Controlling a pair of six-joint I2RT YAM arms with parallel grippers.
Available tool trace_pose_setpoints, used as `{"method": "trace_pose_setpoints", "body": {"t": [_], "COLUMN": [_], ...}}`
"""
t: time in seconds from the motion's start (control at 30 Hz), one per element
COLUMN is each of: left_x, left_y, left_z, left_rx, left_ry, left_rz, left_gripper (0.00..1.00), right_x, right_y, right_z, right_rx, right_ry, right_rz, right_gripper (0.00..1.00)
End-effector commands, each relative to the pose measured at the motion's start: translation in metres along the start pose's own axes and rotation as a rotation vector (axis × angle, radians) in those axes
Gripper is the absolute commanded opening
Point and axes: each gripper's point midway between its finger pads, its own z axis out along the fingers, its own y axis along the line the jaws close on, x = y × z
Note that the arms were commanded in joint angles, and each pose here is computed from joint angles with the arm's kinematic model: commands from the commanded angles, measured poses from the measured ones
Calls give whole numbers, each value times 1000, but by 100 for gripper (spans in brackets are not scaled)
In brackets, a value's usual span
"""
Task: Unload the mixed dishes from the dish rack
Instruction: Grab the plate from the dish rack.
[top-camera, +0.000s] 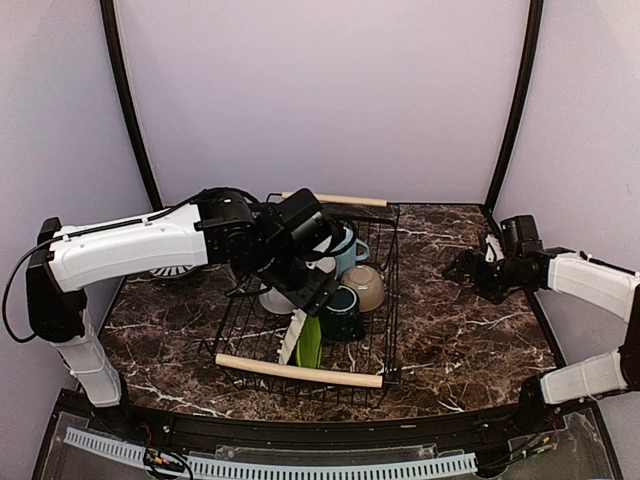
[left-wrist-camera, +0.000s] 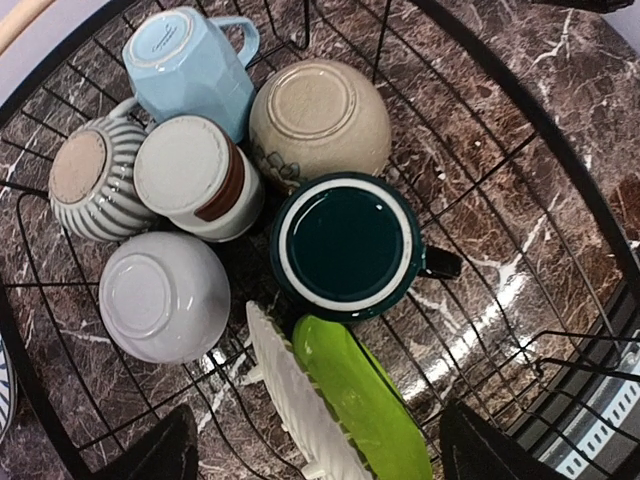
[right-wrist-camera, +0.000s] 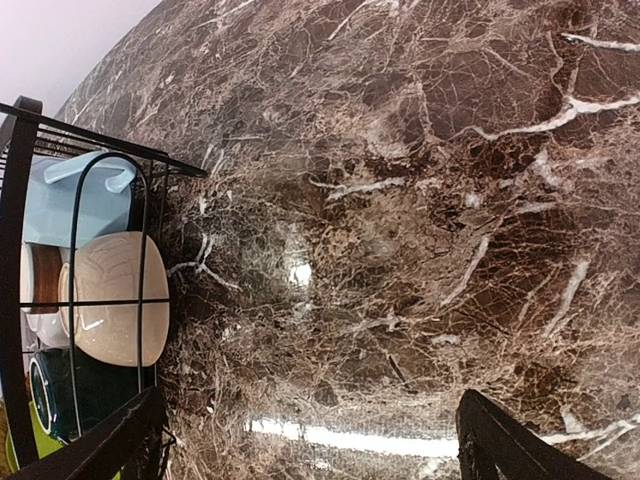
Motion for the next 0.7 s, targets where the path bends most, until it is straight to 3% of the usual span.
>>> {"method": "trace_pose_setpoints", "body": {"t": [0.0, 0.33, 0.57, 0.67], "left_x": [8, 22, 30, 36], "left_y": [15, 21, 12, 14], "left_z": [-4, 7, 14, 18], "left_rx": [-78, -123, -80, -95], "left_ry": [38, 86, 117, 143], "left_rz": [-30, -49, -54, -46], "left_gripper": [80, 66, 74, 73], "right_x": [1, 7, 9, 10], "right_y": [1, -6, -7, -7], "right_z": [-4, 2, 4, 4], "right_rx": [-4, 8, 5, 4], "right_ry": [-24, -11, -8, -7], "right_rz": [-15, -10, -6, -3], "right_gripper": [99, 99, 99, 99]}}
